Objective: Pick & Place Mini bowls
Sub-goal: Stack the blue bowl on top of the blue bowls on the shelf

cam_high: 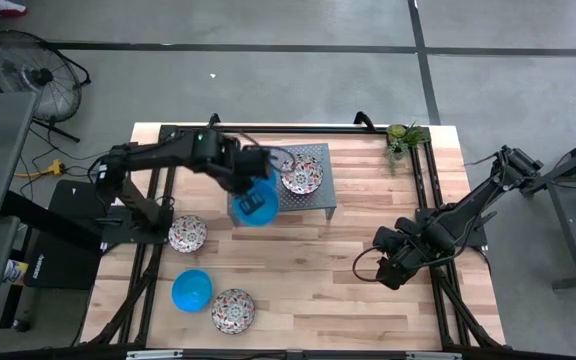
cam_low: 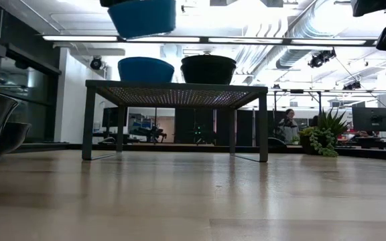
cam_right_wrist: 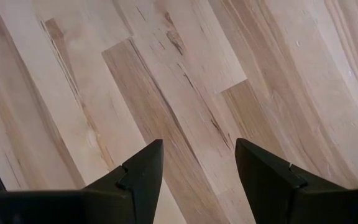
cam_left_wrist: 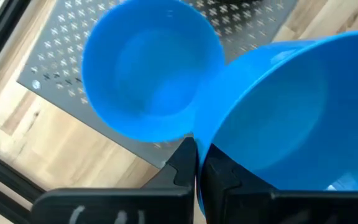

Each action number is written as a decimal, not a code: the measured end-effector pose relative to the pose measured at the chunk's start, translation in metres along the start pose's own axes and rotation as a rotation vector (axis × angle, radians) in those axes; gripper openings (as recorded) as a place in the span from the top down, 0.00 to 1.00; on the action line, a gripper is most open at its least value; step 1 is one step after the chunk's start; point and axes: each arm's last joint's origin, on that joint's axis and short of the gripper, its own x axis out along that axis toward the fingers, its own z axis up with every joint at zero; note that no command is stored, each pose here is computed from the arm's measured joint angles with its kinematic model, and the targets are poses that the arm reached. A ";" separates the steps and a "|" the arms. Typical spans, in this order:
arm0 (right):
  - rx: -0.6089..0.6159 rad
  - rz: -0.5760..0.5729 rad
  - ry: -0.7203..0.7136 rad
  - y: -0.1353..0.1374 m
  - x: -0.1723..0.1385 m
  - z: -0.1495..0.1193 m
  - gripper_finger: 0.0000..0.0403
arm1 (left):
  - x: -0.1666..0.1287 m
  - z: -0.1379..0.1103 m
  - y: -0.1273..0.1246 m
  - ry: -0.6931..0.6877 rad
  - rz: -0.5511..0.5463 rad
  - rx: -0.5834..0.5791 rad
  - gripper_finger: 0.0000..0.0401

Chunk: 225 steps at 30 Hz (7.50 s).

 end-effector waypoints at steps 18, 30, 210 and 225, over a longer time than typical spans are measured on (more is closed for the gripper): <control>-0.003 -0.002 -0.003 0.000 0.000 0.000 0.53 | 0.011 0.034 0.073 0.058 -0.046 -0.038 1.00; -0.007 -0.004 -0.010 0.000 0.000 0.000 0.53 | 0.031 0.050 0.097 0.115 -0.061 -0.024 1.00; 0.005 -0.116 -0.130 -0.011 -0.014 -0.018 0.53 | 0.042 -0.097 0.084 -1.078 -0.319 0.023 1.00; -0.015 -0.119 -0.133 -0.011 -0.014 -0.018 0.53 | 0.005 -0.128 0.046 -0.852 -0.400 0.138 1.00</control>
